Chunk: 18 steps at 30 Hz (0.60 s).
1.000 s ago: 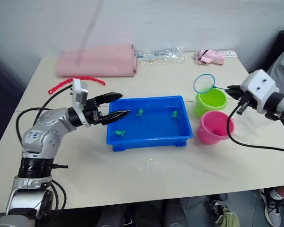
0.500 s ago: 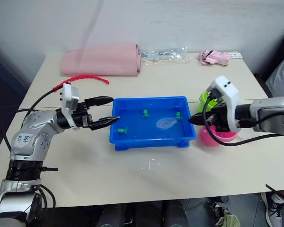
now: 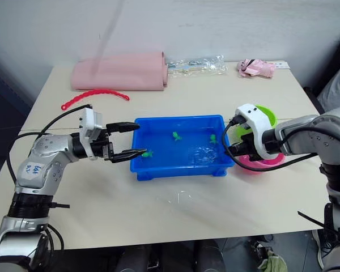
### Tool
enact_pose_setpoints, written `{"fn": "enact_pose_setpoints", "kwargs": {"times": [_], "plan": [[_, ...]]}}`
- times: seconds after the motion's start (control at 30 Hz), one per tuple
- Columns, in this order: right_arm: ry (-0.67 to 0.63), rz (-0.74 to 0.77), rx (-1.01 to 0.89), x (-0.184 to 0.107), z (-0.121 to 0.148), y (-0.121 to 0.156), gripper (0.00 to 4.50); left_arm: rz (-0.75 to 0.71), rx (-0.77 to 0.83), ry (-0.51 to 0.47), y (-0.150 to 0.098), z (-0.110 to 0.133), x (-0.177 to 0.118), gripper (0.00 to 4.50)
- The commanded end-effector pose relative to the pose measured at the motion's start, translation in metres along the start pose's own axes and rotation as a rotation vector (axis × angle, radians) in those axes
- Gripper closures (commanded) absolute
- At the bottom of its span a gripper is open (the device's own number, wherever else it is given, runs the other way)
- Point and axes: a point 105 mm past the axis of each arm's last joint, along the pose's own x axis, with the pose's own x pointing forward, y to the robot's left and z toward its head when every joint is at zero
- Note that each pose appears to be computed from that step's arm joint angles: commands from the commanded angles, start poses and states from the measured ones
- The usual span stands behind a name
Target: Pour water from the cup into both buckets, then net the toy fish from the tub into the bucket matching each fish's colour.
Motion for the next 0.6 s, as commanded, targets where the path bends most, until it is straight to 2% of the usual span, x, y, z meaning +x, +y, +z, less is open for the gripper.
{"fn": "enact_pose_setpoints", "kwargs": {"times": [0.03,0.27,0.6], "plan": [[-0.044,-0.072,0.024,0.001,0.005,-0.008,4.50,-0.013,0.050,-0.017,0.000,0.012,0.001,0.02],[-0.135,-0.131,0.071,0.014,0.014,-0.009,4.50,-0.018,0.042,-0.037,-0.003,0.015,0.005,0.02],[-0.204,-0.245,0.079,0.026,-0.001,-0.007,4.50,-0.005,0.026,-0.043,-0.004,0.016,0.003,0.02]]}}
